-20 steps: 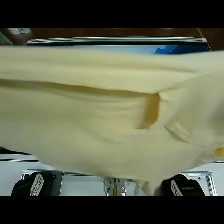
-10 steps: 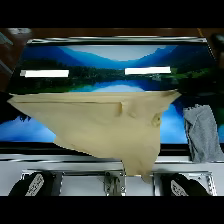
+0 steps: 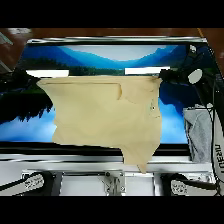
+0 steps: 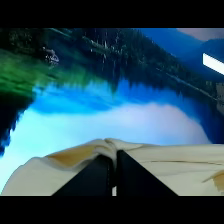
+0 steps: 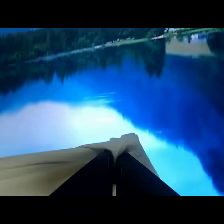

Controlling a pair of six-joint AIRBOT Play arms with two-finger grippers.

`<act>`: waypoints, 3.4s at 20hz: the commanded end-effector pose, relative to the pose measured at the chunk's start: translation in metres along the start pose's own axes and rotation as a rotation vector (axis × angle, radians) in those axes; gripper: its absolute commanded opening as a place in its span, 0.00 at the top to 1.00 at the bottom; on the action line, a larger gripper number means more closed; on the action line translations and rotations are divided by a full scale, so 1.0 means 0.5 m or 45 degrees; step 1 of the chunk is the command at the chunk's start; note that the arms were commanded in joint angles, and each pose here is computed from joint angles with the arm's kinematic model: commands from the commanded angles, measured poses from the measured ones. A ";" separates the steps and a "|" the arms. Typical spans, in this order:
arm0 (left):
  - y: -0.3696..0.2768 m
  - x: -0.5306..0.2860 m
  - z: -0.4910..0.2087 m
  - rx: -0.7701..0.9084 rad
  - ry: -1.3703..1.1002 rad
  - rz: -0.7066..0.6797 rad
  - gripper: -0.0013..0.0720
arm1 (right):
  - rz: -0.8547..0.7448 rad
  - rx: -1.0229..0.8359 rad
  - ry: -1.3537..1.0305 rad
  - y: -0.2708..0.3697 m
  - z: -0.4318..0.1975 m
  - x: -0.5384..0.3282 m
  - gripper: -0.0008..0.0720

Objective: Fold the shirts.

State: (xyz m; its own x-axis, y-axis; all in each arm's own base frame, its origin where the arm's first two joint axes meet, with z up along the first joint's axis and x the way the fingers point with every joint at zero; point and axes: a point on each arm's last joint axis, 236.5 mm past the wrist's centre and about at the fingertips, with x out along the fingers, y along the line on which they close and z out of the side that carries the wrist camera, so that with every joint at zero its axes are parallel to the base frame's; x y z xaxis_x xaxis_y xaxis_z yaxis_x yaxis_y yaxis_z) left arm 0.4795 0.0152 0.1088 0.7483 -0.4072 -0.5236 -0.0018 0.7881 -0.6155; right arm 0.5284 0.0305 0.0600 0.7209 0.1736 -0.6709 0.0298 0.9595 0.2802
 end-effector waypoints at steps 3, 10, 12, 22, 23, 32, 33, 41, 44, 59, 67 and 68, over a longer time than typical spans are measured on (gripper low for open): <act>0.067 0.173 -0.024 0.011 -0.052 0.072 0.93 | -0.019 0.081 -0.013 -0.028 -0.020 0.079 0.90; 0.116 0.243 -0.100 -0.043 0.072 0.098 0.93 | -0.046 0.205 0.222 -0.052 -0.136 0.143 0.90; 0.115 0.242 -0.109 -0.027 0.099 0.092 0.93 | -0.049 0.196 0.257 -0.052 -0.149 0.140 0.90; 0.143 0.148 -0.247 -0.211 0.559 0.042 0.93 | -0.155 0.082 0.897 -0.086 -0.353 0.020 0.90; 0.149 0.138 -0.267 -0.206 0.618 0.062 0.93 | -0.165 0.075 0.923 -0.090 -0.360 0.013 0.90; 0.140 0.130 -0.310 -0.317 0.729 0.133 0.26 | -0.163 0.188 0.896 -0.070 -0.366 0.044 0.67; 0.135 0.120 -0.311 -0.318 0.757 0.117 0.05 | -0.159 0.180 0.912 -0.071 -0.367 0.036 0.26; 0.221 -0.158 -0.185 -0.213 0.796 0.331 0.19 | -0.614 -0.180 1.163 -0.279 -0.254 -0.318 0.31; 0.240 -0.221 -0.283 -0.365 0.874 0.335 0.11 | -0.277 0.147 1.037 -0.217 -0.293 -0.332 0.17; 0.225 -0.165 -0.567 -0.529 0.966 0.074 0.04 | 0.063 0.424 0.830 -0.089 -0.440 -0.197 0.11; 0.250 -0.148 -0.604 -0.516 1.023 0.123 0.04 | 0.061 0.442 0.816 -0.083 -0.436 -0.191 0.11; 0.248 -0.138 -0.608 -0.503 1.017 0.129 0.11 | 0.060 0.444 0.816 -0.083 -0.436 -0.191 0.11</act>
State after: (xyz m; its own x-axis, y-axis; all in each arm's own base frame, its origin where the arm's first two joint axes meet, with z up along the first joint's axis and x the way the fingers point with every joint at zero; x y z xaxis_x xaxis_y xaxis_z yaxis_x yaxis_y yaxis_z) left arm 0.2206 0.0042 -0.1018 0.0387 -0.6782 -0.7338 -0.3892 0.6661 -0.6362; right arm 0.3052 0.0220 -0.0373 0.1738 0.4140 -0.8935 0.2968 0.8431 0.4484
